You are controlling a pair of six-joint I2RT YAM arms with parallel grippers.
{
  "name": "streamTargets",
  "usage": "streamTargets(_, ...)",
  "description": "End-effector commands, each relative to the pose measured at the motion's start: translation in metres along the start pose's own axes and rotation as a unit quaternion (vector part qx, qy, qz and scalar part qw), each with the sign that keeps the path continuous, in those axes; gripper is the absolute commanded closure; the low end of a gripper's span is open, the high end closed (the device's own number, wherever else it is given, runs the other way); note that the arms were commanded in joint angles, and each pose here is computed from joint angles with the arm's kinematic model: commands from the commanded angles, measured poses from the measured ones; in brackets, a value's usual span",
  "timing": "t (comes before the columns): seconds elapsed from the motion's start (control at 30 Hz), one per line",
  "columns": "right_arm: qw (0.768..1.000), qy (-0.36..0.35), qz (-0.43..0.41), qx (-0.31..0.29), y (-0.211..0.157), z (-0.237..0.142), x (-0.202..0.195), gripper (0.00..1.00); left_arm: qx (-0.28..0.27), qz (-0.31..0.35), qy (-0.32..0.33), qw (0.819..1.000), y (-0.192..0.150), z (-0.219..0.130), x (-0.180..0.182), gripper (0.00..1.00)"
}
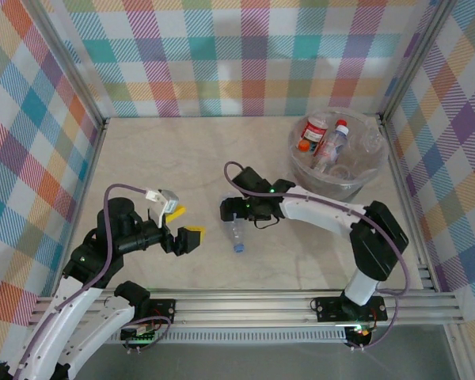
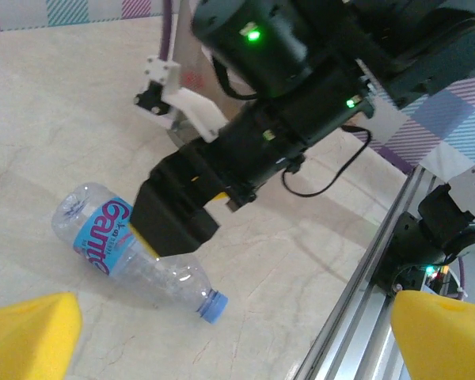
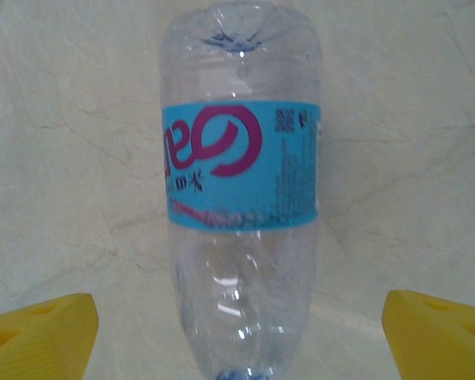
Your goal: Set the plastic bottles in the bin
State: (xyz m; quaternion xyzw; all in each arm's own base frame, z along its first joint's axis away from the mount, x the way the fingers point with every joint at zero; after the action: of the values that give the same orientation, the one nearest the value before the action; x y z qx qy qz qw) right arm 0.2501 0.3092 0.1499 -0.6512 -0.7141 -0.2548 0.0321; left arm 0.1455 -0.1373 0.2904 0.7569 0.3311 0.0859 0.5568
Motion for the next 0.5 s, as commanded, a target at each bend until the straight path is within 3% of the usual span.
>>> streamTargets(0.0, 1.0, 0.021, 0.004, -0.001, 0.006, 0.009, 0.014, 0.07, -0.001, 0.009, -0.007, 1.0, 0.001, 0.001, -0.001, 0.0)
streamTargets(0.47, 0.998, -0.037, -0.037, 0.015, 0.015, 0.05, 0.011, 0.1, 0.009, 0.011, -0.012, 1.0, 0.0, 0.007, 0.001, 0.0)
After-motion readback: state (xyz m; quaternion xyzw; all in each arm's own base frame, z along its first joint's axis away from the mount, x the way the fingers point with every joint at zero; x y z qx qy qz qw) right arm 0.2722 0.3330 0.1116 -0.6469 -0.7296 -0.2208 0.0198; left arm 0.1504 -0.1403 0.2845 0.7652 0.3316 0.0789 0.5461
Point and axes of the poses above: each hand's point on the last joint's axis, 136 mm out from that joint toward the fingers, its own z axis out along the fingers, its own x axis along the line the jaws close on, y = z × x, the point moved 5 cm from there along -z, back along the fingers, and after that the axes turned 5 degrees about z, right-handed, at the moved point
